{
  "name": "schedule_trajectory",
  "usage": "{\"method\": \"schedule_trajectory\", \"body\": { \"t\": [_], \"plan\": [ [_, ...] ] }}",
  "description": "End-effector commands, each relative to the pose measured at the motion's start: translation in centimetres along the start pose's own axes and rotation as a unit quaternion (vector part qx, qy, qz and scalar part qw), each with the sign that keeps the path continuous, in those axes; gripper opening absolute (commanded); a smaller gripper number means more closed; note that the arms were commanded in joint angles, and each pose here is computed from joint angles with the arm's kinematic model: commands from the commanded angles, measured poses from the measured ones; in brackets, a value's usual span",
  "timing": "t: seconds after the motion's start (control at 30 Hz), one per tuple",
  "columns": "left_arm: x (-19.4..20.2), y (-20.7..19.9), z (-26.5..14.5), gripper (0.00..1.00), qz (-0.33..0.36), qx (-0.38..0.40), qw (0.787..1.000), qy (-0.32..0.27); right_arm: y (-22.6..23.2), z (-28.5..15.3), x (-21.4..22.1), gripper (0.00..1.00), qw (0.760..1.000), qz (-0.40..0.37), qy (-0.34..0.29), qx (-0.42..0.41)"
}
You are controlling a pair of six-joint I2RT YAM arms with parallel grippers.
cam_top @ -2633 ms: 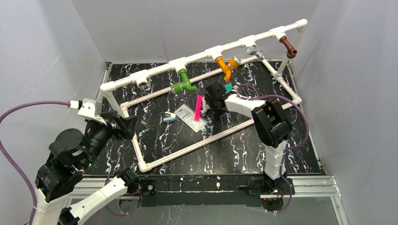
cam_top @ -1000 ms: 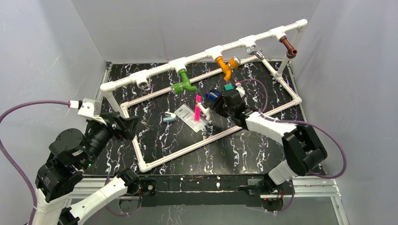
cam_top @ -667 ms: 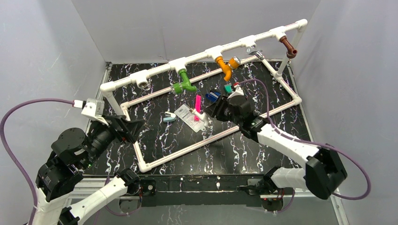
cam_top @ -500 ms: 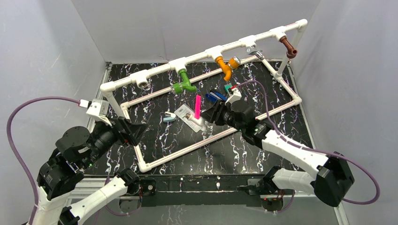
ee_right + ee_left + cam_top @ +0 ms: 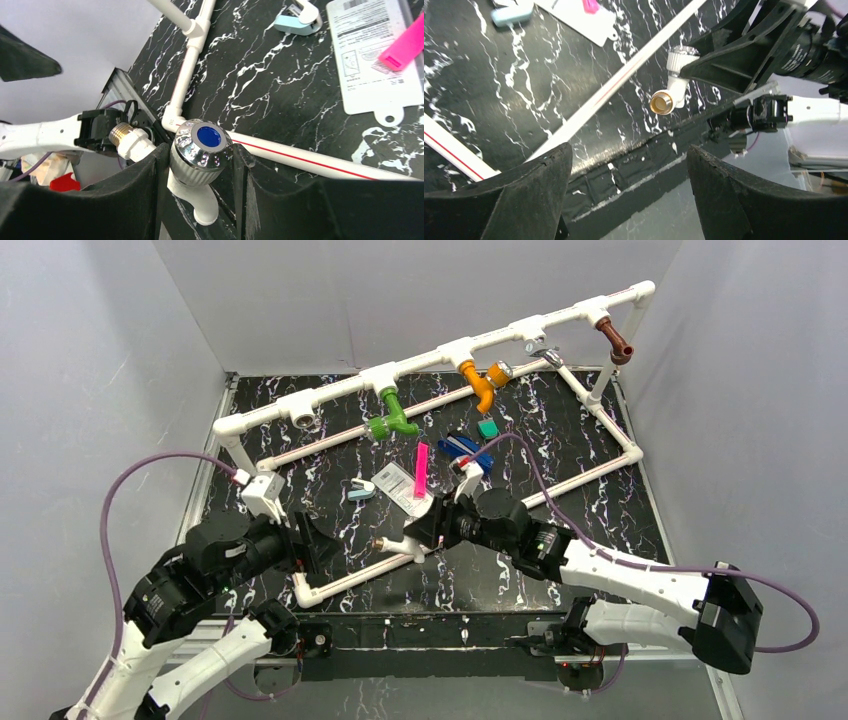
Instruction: Install the water faucets
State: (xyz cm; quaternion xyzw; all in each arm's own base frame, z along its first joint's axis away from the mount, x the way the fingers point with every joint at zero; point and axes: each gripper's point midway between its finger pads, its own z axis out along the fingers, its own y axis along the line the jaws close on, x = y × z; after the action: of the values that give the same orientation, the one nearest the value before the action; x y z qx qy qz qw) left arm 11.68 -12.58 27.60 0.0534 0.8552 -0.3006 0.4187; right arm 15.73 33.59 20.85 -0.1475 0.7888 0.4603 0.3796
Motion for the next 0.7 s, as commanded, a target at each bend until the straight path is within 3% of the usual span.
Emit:
{"method": "schedule_trajectory", "body": {
  "t": [0.0,0.33,0.67],
  "plan": [
    [3.0,-0.6,0.1,0.81,-0.036,0.028,0.997,0.056,3.5,-0.4,-1.8,0.01,0.997,-0.022,-0.041,-0.055],
    [7.4,-2.7,2.1,0.81,-0.098,0.103,0.98,0.136,8.0,0.6,-0.9,0.01,0.993,-0.043,-0.033,-0.103],
    [8.8,-3.2,2.1,0.79,-0.116,0.126,0.973,0.157,11.9,1.2,-0.1,0.01,0.987,-0.062,-0.029,-0.144]
  ]
}}
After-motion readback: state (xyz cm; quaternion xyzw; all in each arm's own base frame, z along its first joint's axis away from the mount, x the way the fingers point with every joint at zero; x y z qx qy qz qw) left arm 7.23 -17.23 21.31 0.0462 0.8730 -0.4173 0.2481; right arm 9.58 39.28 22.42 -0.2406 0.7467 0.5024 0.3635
